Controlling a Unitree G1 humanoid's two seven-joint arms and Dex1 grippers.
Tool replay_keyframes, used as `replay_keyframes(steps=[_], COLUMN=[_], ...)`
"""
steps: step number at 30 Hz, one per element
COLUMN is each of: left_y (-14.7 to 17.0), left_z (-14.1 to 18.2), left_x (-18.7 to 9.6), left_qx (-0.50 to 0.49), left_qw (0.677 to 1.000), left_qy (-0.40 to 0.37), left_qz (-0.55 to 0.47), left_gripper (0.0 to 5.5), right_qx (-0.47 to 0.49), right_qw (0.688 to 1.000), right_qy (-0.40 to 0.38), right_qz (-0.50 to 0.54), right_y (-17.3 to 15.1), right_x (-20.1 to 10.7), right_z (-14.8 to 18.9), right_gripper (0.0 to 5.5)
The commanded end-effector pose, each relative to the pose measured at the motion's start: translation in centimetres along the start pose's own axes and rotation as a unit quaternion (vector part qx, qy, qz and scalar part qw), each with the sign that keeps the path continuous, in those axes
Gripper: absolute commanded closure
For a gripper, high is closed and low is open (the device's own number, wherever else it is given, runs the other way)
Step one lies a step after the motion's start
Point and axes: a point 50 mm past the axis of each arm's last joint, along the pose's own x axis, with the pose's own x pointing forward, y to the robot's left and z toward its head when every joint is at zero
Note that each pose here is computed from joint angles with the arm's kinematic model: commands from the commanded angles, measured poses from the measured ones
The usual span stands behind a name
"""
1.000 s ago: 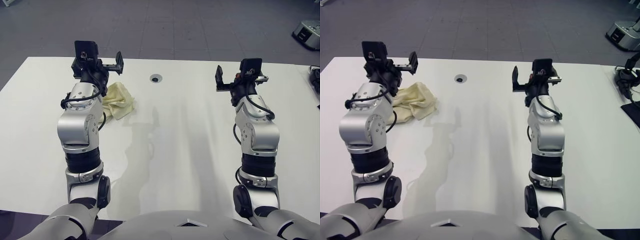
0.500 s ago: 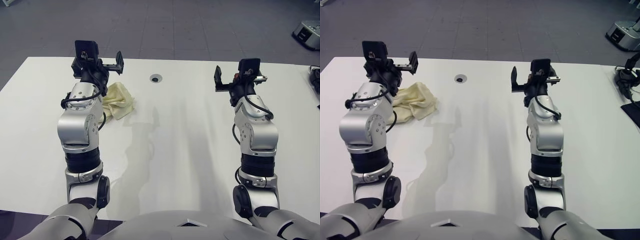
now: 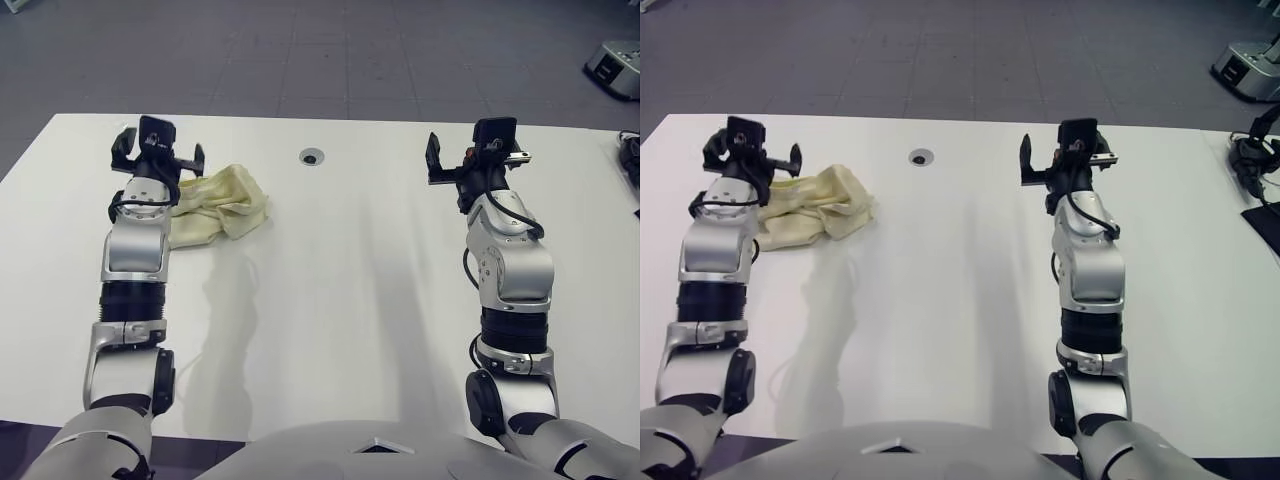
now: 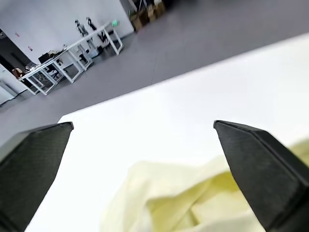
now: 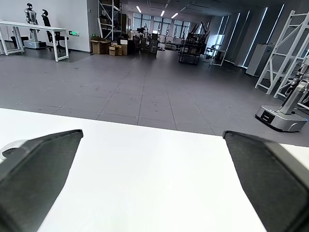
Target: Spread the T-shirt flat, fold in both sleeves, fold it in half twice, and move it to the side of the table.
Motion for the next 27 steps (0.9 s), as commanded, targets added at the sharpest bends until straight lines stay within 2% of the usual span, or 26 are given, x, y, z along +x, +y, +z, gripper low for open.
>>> replay_keyframes(steps=[1,7,11,15,19,23,27], left_y=[-1.0,-7.7,-11.1,-12.7,-12.6,-10.3,-6.7], left_z=[-3.6,-5.8,-4.1,-1.9,-0.2,2.7,5.8], left_x=[1.3,-1.5,-5.1,-8.5,-9.7,-9.6,-9.2], left_qx=[0.159,0.147,0.071,0.017,-0.007,-0.075,-0.144], left_qw=[0.983,0.948,0.926,0.913,0.915,0.927,0.923], left_qy=[0.046,0.037,-0.001,-0.021,-0.029,-0.06,-0.113], left_qz=[-0.081,-0.281,-0.371,-0.407,-0.402,-0.362,-0.338], left_gripper=[0.11,0.11,0.11,0.11,0.11,0.11,0.11], right_qx=[-0.007,-0.012,0.003,-0.007,-0.007,0.02,0.017], right_qw=[1.0,0.999,0.986,0.955,0.92,0.883,0.88], right_qy=[-0.004,0.011,0.047,0.09,0.127,0.18,0.198], right_qz=[0.009,0.052,0.16,0.283,0.37,0.432,0.431], right_y=[0.1,0.3,1.3,2.6,3.9,4.5,4.5], right_x=[0.3,-0.5,-1.8,-4.1,-6.6,-9.1,-10.0], right_z=[0.3,-0.3,-1.1,-1.3,-1.2,-1.7,-2.2], right_gripper=[0.1,0.1,0.1,0.1,0.1,0.1,0.1])
